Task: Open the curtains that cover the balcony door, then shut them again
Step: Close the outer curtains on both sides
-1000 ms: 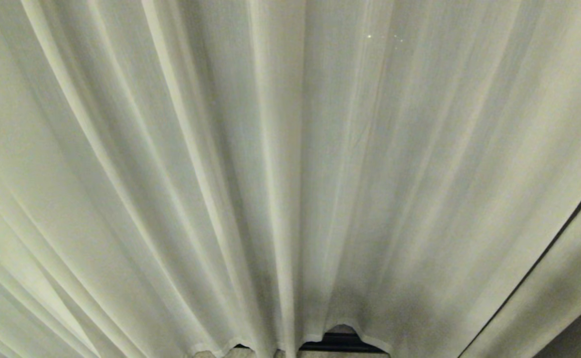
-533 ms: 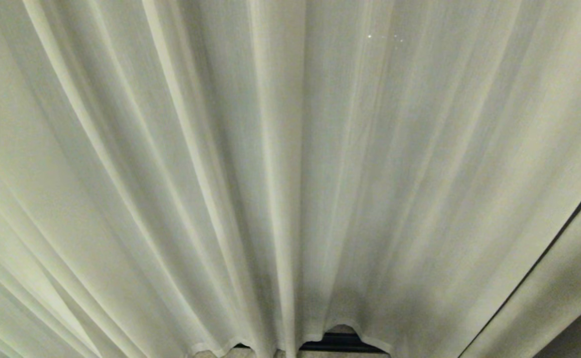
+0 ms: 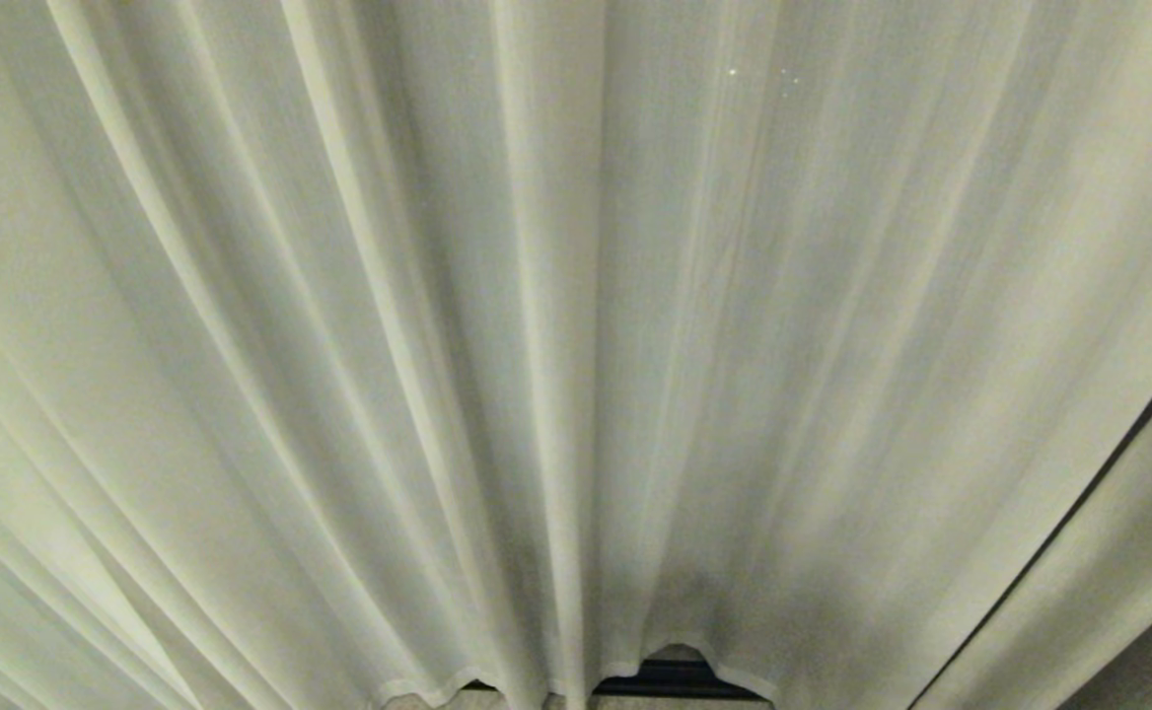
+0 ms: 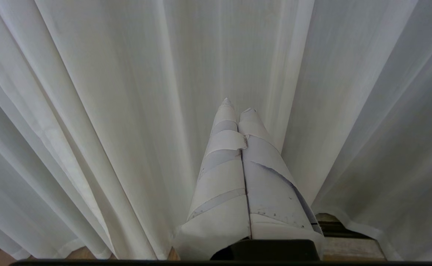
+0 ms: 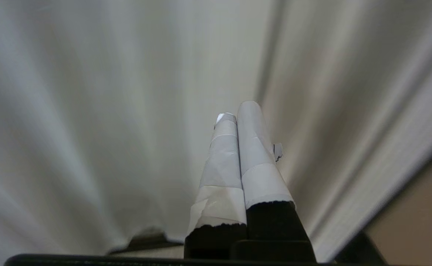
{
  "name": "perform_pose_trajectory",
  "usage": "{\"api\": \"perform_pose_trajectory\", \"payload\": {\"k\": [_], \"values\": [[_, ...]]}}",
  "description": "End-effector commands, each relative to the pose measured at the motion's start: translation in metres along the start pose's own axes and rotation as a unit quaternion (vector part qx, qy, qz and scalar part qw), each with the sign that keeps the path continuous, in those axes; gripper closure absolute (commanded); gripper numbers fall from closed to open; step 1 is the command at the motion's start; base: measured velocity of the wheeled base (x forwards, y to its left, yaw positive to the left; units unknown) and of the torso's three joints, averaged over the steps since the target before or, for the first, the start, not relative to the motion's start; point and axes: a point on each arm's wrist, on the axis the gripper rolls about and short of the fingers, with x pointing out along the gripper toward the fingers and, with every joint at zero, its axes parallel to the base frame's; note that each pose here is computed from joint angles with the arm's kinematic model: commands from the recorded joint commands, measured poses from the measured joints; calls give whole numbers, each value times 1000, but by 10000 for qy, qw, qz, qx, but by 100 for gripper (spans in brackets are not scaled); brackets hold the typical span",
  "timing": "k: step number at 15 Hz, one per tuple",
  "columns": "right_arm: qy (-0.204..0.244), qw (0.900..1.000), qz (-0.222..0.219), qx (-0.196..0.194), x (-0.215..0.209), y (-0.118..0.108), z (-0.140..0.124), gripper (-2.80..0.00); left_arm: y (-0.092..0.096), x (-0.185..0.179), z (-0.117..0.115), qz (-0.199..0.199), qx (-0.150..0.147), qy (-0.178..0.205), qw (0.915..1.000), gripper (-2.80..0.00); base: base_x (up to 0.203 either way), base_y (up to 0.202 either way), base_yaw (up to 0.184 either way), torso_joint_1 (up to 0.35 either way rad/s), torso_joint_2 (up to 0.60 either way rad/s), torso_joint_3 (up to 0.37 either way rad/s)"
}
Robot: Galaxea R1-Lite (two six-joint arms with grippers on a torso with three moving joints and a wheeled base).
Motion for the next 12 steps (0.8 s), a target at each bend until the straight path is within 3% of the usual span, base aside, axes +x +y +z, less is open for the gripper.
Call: {"api": "perform_pose_trajectory", "payload": {"k": [1,4,7,12], "values": [[475,9963,-686,195,49,-8,36,-280,0,0,0,3,-3,-8,10000,0,0,0,0,0,0,0],[473,9941,-893,387,84,-29,64,-280,0,0,0,3,-3,-8,10000,0,0,0,0,0,0,0],[38,9937,-1017,461,111,-48,81,-280,0,0,0,11,-3,-8,10000,0,0,0,0,0,0,0],[-166,9880,-1420,586,144,-81,94,-280,0,0,0,3,-3,-8,10000,0,0,0,0,0,0,0]]}}
